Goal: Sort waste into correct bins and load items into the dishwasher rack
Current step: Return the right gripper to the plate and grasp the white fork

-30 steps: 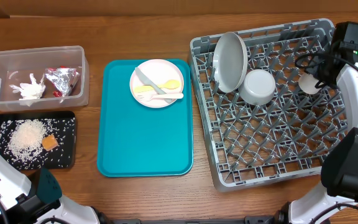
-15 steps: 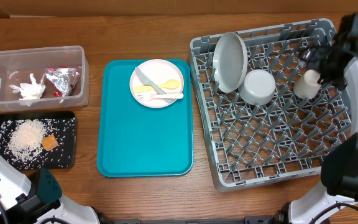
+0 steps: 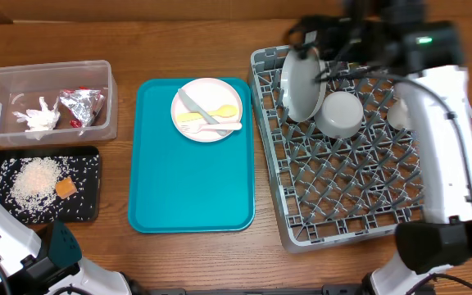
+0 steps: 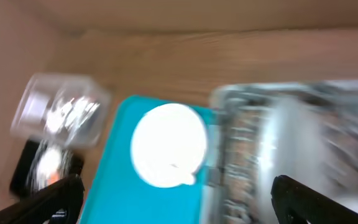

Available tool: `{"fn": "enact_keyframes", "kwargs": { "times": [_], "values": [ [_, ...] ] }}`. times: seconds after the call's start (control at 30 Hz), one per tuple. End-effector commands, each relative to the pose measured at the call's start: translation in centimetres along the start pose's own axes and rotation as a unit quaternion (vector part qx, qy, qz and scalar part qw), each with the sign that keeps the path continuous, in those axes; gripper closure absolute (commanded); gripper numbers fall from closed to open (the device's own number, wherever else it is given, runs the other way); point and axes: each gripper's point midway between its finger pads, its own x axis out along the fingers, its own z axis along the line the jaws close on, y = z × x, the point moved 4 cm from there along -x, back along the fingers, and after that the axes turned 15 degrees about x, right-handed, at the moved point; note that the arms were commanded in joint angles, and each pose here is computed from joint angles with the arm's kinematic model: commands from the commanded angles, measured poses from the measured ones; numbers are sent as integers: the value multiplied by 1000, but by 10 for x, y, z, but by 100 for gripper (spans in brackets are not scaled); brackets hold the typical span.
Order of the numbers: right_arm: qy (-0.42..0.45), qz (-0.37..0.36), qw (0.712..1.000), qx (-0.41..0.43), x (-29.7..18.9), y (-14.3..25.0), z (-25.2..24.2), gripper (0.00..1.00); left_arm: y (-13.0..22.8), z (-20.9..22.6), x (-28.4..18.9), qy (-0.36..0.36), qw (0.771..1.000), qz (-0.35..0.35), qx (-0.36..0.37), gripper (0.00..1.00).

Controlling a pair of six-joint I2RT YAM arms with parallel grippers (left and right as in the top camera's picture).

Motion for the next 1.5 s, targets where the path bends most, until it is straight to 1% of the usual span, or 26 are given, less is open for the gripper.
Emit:
{"fn": "enact_keyframes", "kwargs": {
  "times": [0.0, 0.03, 0.1, 0.23, 0.43, 0.5, 0.6, 0.67, 0.77, 0.83, 0.97, 1.17, 1.3, 1.47],
  "values": [
    [-15, 33, 994, -103, 38, 23, 30, 0, 0, 1, 5, -7, 1000, 6, 3, 0],
    [-7, 45, 991, -128, 57, 34, 39, 0, 0, 1, 5, -7, 1000, 6, 3, 0],
    [3, 58, 987, -150, 80, 47, 47, 0, 0, 1, 5, -7, 1000, 6, 3, 0],
    [49, 86, 978, -182, 141, 79, 50, 0, 0, 1, 5, -7, 1000, 6, 3, 0],
    [151, 117, 956, -223, 216, 120, 20, 0, 0, 1, 5, -7, 1000, 6, 3, 0],
    [163, 142, 946, -244, 234, 134, 9, 0, 0, 1, 5, -7, 1000, 6, 3, 1],
    [178, 178, 935, -252, 252, 152, -10, 1, 0, 1, 5, -7, 1000, 6, 3, 0],
    [185, 195, 930, -250, 258, 160, -19, 5, 0, 1, 5, -7, 1000, 6, 3, 0],
    [193, 212, 925, -249, 262, 169, -27, 19, 0, 1, 5, -7, 1000, 6, 3, 0],
    [195, 216, 924, -248, 262, 170, -29, 25, 0, 1, 5, -7, 1000, 6, 3, 0],
    [185, 230, 924, -244, 261, 175, -27, 27, 0, 1, 5, -7, 1000, 6, 3, 0],
    [184, 244, 922, -239, 263, 183, -32, 40, 0, 1, 5, -7, 1000, 6, 3, 0],
    [188, 255, 918, -237, 263, 190, -38, 42, 0, 1, 5, -7, 1000, 6, 3, 0],
    [184, 257, 919, -236, 263, 192, -38, 43, 0, 1, 5, -7, 1000, 6, 3, 0]
  ]
}}
